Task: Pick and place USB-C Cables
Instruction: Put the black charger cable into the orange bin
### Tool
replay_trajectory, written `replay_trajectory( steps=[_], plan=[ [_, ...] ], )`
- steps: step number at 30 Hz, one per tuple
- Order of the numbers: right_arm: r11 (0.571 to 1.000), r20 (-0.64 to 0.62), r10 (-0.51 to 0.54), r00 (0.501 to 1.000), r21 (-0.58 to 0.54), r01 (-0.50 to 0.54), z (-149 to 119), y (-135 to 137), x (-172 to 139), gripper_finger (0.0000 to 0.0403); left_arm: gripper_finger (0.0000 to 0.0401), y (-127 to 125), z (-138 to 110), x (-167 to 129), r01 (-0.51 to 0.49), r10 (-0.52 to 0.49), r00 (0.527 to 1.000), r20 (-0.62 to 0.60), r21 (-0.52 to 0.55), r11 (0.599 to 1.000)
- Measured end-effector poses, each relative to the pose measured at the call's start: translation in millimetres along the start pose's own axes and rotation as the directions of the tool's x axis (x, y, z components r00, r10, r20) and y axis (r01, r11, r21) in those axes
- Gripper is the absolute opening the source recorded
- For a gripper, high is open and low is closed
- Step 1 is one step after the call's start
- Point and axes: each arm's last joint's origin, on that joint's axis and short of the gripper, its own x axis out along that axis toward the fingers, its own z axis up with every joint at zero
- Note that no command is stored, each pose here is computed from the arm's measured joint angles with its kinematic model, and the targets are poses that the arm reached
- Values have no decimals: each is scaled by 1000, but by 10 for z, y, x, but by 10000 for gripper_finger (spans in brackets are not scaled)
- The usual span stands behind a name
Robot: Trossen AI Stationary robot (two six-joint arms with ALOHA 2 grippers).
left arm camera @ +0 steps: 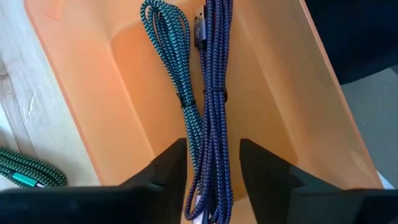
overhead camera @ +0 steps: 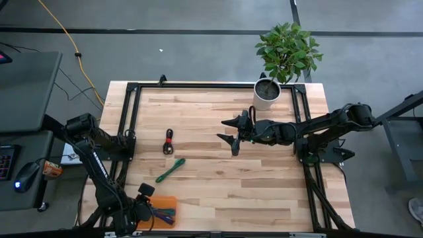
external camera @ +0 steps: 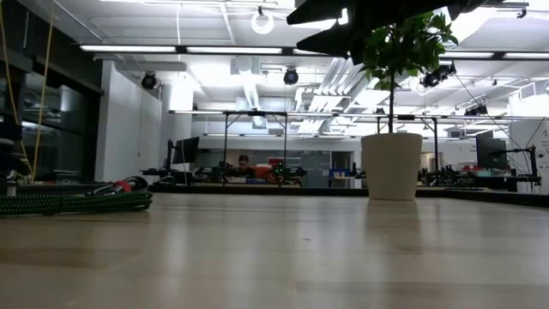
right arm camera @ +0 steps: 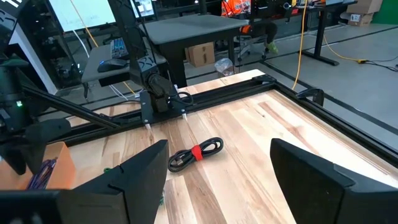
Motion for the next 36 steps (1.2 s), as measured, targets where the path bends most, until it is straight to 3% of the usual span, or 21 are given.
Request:
replay_trajectory(
  steps=[5,11,15,20,24,29,31,36],
  plan=[
    [1000,0,0,1000,0,0,-1,0,0,273,156,42,30,-44,44,-44,999,-19,-19,999],
    [1000,0,0,1000,0,0,0,0,0,273,157,192,132,-146,157,-162,985,-58,-79,984],
    [1000,-1,0,1000,0,0,-1,0,0,273,147,345,218,-293,182,-182,983,4,-4,983],
    [1000,-8,-1,1000,-3,1,-8,-2,0,273,136,662,335,-588,62,-86,978,188,131,989],
    [1000,-9,-2,1000,-3,2,-10,-2,0,273,136,967,379,-888,-87,21,938,346,176,981],
    [1000,-12,-2,1000,-4,2,-12,-2,0,273,135,1345,361,-1268,-227,109,836,538,158,961],
    [1000,-13,-3,1000,-5,3,-13,-3,0,273,132,1487,302,-1377,-270,124,760,637,137,953],
    [1000,-14,-2,1000,-5,2,-14,-2,0,273,123,1818,24,-1415,-337,165,515,841,22,941]
  ],
)
